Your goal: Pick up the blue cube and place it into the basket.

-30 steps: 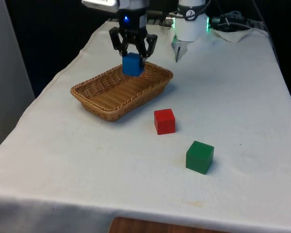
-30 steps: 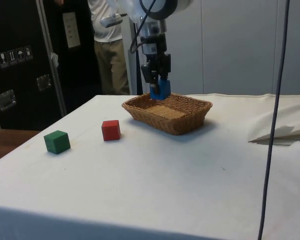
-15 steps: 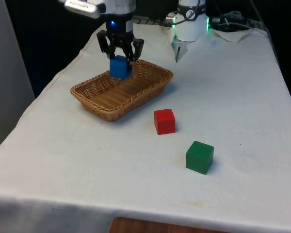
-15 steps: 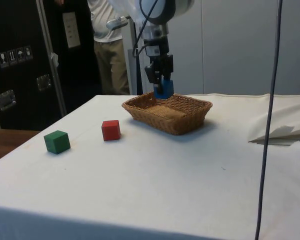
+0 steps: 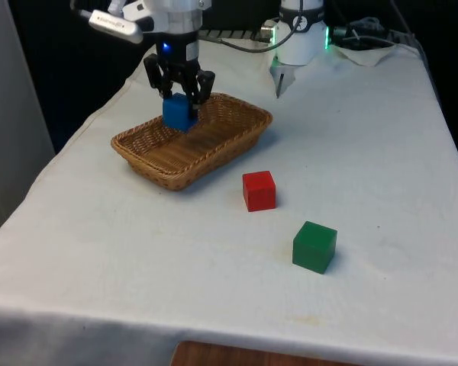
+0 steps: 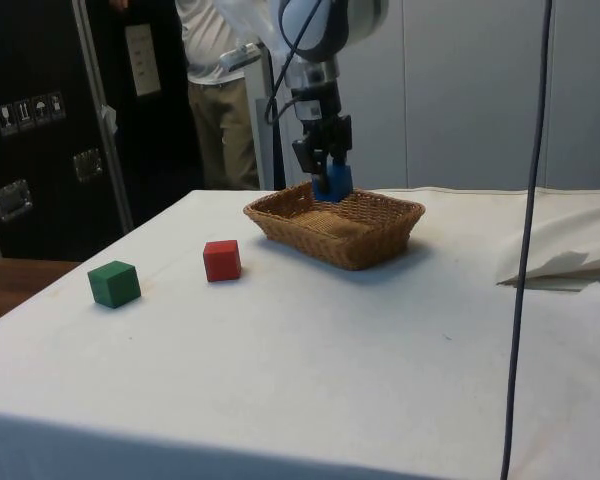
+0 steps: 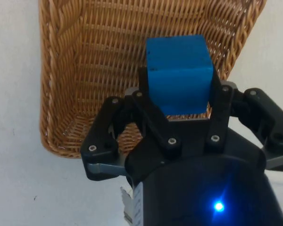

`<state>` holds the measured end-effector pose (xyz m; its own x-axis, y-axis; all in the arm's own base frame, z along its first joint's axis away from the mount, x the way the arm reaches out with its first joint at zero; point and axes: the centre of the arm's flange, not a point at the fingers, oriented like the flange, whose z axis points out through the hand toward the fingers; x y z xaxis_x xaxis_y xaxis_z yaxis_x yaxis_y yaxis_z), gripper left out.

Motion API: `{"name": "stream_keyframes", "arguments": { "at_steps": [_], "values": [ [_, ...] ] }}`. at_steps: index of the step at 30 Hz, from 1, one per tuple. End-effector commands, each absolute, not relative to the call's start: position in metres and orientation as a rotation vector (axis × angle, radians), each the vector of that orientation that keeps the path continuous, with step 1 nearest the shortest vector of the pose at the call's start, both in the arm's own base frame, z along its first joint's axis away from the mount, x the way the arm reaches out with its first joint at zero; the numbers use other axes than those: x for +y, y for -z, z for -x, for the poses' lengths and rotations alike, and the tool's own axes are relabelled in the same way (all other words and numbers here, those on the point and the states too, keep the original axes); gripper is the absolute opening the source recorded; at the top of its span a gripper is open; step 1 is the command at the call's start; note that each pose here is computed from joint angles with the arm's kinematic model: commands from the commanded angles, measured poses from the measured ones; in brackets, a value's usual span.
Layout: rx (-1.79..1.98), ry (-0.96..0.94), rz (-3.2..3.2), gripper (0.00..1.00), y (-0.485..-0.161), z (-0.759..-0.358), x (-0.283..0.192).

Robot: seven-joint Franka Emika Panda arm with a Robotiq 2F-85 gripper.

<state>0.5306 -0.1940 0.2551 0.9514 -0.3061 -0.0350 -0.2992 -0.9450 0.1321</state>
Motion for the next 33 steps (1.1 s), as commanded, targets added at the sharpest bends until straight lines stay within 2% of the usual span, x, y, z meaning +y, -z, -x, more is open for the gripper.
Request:
{"name": "stream_keyframes", "arguments": {
  "at_steps": [1, 12, 33],
  "values": [
    [-0.475, 0.082, -2.983, 0.02, -0.256, -0.531, -0.194],
    [-0.485, 0.092, -2.982, 0.02, -0.252, -0.531, -0.193],
    [-0.583, 0.120, -3.030, 0.02, -0.222, -0.549, -0.189]
  ]
}}
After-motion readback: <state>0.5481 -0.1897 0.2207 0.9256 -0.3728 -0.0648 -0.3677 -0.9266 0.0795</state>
